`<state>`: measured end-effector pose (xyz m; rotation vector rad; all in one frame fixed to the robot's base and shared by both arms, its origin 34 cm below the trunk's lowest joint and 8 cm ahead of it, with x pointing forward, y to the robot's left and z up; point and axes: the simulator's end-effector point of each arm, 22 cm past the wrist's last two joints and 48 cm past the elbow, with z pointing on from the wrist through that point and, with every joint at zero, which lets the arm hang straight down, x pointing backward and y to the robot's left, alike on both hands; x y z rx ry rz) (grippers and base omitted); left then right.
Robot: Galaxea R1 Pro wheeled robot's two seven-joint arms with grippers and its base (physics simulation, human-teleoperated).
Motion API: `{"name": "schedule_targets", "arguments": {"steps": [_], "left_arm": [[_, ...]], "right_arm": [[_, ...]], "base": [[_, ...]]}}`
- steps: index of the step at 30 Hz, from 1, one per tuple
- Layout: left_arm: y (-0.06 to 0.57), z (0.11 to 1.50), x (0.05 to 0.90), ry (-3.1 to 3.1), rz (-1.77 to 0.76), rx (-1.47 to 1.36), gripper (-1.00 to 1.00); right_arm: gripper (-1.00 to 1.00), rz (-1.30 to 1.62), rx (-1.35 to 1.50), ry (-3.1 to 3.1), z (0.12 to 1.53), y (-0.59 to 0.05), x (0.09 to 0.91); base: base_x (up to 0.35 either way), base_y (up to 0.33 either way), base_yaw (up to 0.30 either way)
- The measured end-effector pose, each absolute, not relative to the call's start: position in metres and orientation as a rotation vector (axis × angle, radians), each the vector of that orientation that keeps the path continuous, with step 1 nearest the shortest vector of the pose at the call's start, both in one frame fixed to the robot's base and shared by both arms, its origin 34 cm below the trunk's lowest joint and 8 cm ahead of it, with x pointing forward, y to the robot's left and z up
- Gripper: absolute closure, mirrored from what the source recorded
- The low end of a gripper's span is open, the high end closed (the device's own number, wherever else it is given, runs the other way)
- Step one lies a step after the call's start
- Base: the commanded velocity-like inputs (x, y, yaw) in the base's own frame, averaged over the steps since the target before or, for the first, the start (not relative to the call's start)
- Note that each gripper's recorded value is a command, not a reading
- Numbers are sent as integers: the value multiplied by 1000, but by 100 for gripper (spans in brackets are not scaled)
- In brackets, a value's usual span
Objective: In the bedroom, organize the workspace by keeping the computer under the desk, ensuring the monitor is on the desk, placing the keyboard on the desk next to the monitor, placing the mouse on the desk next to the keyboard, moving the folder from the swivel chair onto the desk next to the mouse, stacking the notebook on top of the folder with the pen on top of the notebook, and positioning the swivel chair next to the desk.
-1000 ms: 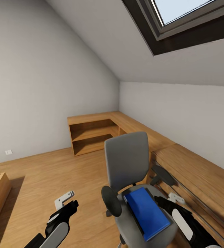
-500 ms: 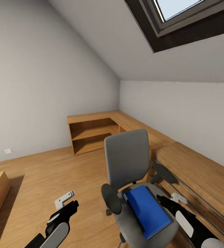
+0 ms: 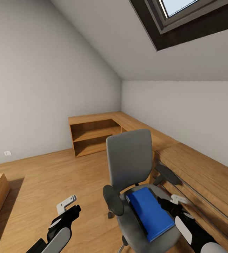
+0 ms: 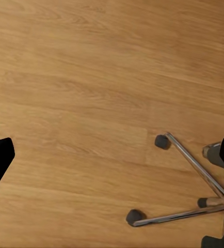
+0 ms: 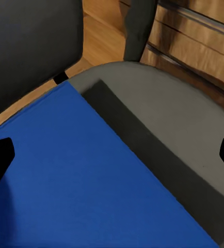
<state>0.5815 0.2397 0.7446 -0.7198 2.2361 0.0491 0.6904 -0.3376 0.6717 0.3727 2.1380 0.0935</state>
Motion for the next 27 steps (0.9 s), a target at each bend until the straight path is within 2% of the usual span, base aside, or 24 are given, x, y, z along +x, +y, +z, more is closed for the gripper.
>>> {"name": "schedule_targets", "arguments": {"steps": [27], "left_arm": [[238, 713, 578, 2241, 47, -717, -100]], "right_arm": [[-100, 101, 371, 2138, 641, -332, 689]], "base": [[0, 0, 0]]}}
